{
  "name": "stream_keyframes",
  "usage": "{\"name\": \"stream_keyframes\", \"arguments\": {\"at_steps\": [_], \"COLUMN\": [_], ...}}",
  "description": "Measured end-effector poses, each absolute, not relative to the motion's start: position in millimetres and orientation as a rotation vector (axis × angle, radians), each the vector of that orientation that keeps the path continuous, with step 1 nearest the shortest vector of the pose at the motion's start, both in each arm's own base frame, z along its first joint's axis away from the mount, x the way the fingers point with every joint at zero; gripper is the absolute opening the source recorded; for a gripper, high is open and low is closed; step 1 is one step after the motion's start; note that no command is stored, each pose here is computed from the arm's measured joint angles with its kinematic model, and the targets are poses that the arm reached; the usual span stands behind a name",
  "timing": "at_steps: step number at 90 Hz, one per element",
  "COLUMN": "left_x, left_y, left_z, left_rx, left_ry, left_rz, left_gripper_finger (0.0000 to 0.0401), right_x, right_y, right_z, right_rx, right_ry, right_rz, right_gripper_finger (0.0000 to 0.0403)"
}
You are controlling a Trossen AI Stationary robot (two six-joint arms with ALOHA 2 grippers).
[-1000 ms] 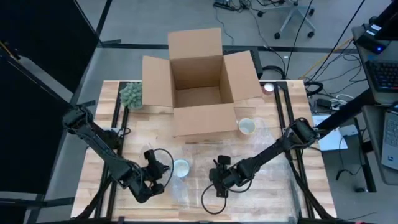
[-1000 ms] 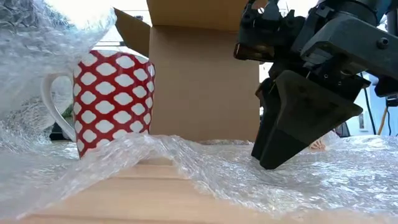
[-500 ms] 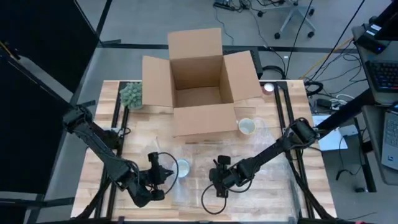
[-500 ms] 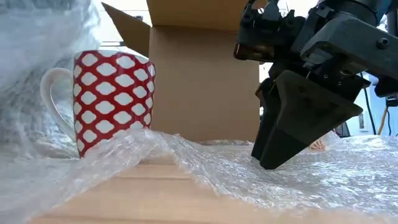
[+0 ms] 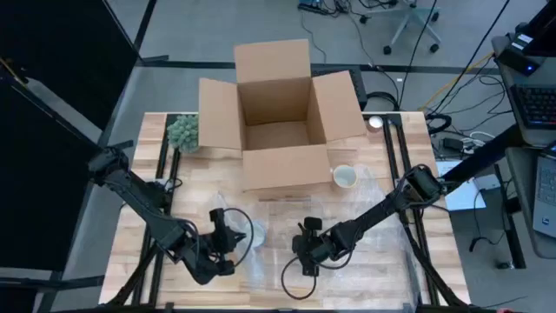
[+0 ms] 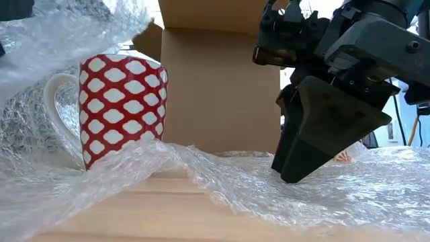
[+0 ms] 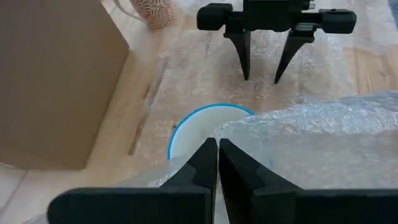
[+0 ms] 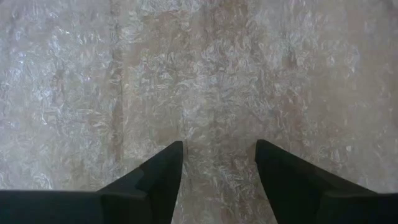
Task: Wrap mug
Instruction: Wrap the red cup in the bubble wrap
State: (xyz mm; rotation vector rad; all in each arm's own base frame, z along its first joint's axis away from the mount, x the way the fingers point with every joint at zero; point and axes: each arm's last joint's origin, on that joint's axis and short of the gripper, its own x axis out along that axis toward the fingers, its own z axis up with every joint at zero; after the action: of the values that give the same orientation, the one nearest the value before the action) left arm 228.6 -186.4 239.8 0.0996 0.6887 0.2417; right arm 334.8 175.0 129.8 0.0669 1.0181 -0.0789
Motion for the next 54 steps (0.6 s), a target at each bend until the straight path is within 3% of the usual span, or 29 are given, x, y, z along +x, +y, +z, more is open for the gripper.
{"name": "stream_keyframes", "arguments": {"at_steps": [54], "left_x": [228.6], "left_y": [-186.5], "left_z": [239.8], "left_rx": [0.098], "left_ry": [0.688], "left_rz": [0.242], "left_gripper_finger": [0.0000], "right_x": [334.9], "right_y": [176.2], "right_z": [130.3], "right_rx": [0.070], "right_ry": [1.014], "right_rz": [-0.071], "right_gripper_finger": [0.0187]}}
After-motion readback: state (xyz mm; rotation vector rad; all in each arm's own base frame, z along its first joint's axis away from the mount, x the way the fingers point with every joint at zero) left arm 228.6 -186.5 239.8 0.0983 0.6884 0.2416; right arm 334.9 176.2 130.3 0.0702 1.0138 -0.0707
